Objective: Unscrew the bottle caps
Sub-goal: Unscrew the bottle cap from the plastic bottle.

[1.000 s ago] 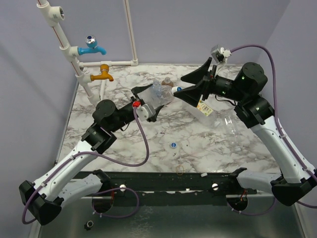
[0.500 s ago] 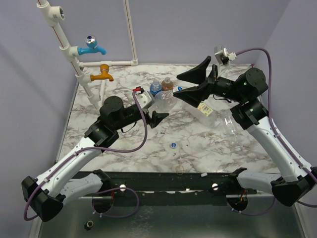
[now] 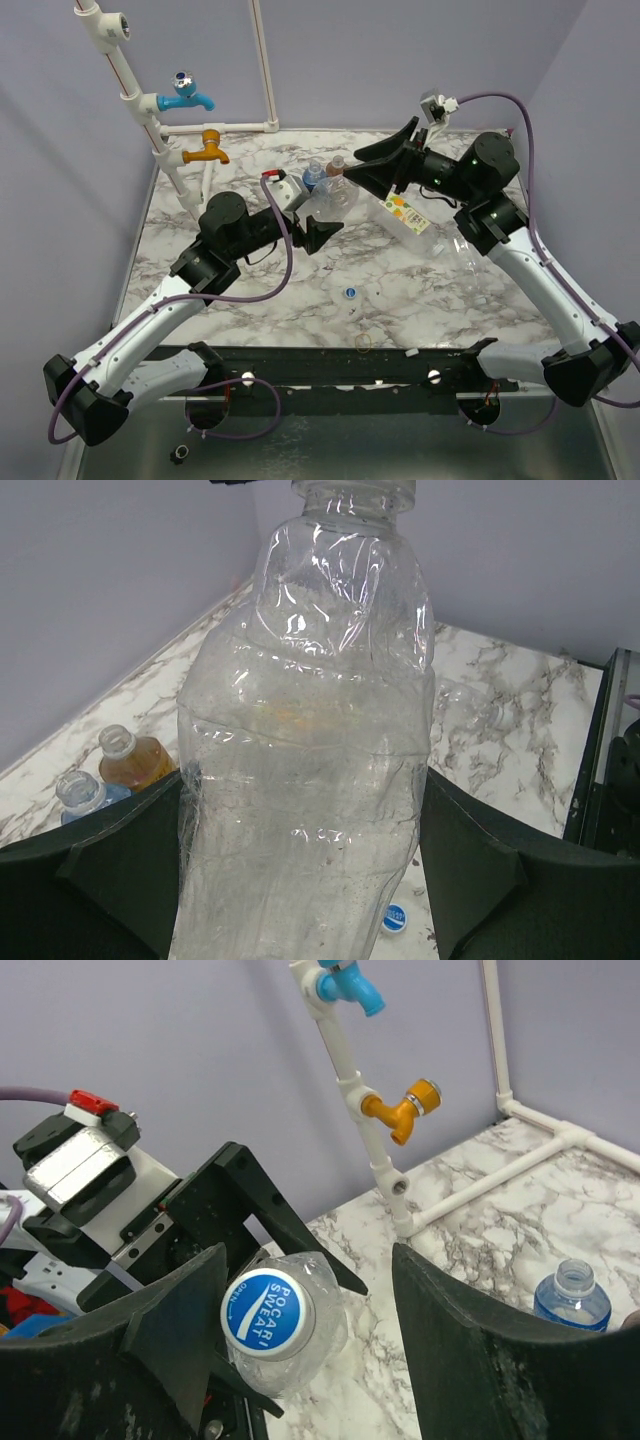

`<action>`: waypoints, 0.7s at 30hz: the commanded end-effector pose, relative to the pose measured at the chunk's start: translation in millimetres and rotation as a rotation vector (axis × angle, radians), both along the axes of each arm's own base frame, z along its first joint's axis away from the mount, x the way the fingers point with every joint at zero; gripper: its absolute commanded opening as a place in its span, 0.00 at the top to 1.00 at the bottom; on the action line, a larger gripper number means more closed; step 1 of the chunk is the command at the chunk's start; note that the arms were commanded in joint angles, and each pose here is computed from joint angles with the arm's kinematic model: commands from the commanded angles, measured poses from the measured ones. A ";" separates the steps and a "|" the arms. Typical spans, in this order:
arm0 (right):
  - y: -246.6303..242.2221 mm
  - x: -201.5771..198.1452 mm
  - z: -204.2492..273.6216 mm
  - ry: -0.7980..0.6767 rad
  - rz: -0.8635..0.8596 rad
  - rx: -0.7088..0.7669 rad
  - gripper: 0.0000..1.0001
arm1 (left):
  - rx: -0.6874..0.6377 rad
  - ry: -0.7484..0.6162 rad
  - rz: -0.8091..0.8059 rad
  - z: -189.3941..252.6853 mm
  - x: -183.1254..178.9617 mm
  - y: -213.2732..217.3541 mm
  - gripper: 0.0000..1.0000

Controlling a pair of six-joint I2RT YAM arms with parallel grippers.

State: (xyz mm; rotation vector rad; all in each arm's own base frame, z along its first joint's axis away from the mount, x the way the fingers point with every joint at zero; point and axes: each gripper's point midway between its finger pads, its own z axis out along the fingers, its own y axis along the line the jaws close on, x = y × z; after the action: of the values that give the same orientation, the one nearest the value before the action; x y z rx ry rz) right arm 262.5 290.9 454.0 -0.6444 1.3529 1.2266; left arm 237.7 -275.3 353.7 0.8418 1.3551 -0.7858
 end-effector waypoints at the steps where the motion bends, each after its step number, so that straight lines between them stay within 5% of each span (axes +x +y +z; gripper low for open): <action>1: 2.4 2.3 -6.0 0.045 0.001 0.006 0.31 | -0.051 -0.020 0.033 21.3 5.8 0.2 1.00; 5: 4.4 -0.8 -6.0 0.041 0.027 0.011 0.38 | -0.055 -0.003 0.047 18.7 9.7 -0.8 1.00; 13: 17.1 2.5 -18.8 0.086 0.068 0.009 0.79 | -0.080 0.053 0.055 17.3 15.5 -6.0 0.97; 19: 23.4 9.8 -21.6 0.103 0.021 -0.004 0.96 | -0.066 0.056 0.042 11.5 15.8 -8.8 0.14; 21: 23.0 11.2 -22.9 0.103 0.003 -0.012 0.98 | -0.054 0.047 0.045 8.8 17.1 -9.0 0.06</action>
State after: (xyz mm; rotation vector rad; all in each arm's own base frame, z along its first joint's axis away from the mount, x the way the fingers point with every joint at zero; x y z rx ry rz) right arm 275.1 303.1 443.7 -0.5979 1.3871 1.2691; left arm 253.6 -281.1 340.7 0.7588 1.4540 -0.8107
